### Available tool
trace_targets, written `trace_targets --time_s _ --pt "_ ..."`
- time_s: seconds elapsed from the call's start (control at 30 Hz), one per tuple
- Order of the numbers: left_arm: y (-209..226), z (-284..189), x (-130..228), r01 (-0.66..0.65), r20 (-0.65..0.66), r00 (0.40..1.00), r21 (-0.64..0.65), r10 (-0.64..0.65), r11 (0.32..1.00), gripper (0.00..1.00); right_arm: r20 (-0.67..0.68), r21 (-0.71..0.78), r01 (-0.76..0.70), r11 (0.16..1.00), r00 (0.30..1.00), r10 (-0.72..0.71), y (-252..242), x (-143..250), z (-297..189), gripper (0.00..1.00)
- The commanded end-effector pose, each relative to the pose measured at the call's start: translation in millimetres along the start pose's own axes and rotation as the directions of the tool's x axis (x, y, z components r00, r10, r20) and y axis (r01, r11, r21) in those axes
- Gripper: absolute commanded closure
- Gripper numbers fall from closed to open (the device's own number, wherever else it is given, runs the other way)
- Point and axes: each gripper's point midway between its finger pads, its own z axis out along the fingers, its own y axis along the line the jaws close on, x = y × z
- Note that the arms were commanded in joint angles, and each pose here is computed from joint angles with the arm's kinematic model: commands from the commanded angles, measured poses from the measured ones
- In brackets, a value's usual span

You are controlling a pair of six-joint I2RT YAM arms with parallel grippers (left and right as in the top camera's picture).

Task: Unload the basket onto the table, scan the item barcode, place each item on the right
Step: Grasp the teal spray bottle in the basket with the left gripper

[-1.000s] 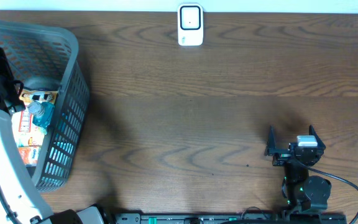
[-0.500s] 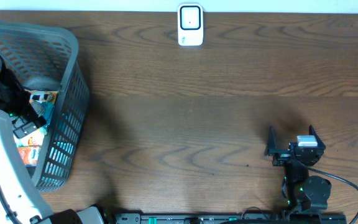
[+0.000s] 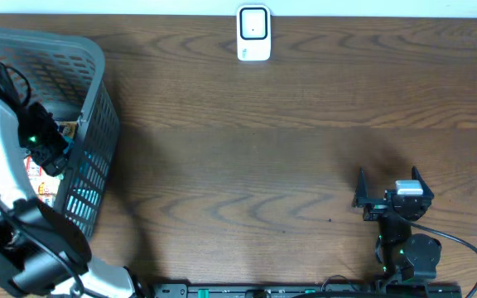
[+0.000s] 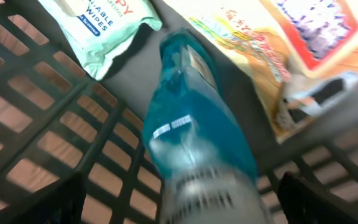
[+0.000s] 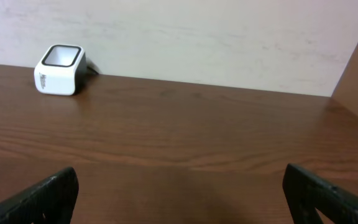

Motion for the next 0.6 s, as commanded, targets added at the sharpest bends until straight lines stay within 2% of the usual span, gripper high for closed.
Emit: trace_targets --time_s 0.0,0.03,0.13,0.27,0.4,0.57 --pt "4.3 5.4 0.7 -0.006 0.004 1.0 -0.035 0.007 0.999 0.02 0.0 0.004 -0.011 1.0 1.0 0.011 -0.5 0.3 -0.3 0.01" --pt "5.5 6.8 -1.2 -0.007 0.015 1.0 -0.045 0.007 0.999 0.0 0.0 0.004 -0.011 1.0 1.0 0.011 -0.5 0.3 -0.3 0.01" --pt "9.4 10.2 -12.0 -0.003 0.074 0.997 -0.064 0.008 0.998 0.11 0.0 0.004 -0.011 1.0 1.0 0.011 -0.5 0.3 -0.3 0.01" --pt "14.9 13.3 -16.6 -0.027 0.094 0.995 -0.088 0.035 0.996 0.39 0.0 0.004 -0.011 1.0 1.0 0.011 -0.5 0.3 -0.3 0.01" --pt "15.2 13.5 -16.8 -0.1 0.088 0.99 -0.096 0.109 0.99 0.43 0.0 0.004 -0.011 1.0 1.0 0.011 -0.5 0.3 -0.3 0.01" --pt "15.3 13.5 -16.7 -0.171 0.081 0.98 -0.102 0.18 0.98 0.56 0.0 0.004 -0.011 1.0 1.0 0.011 -0.5 0.3 -0.3 0.01"
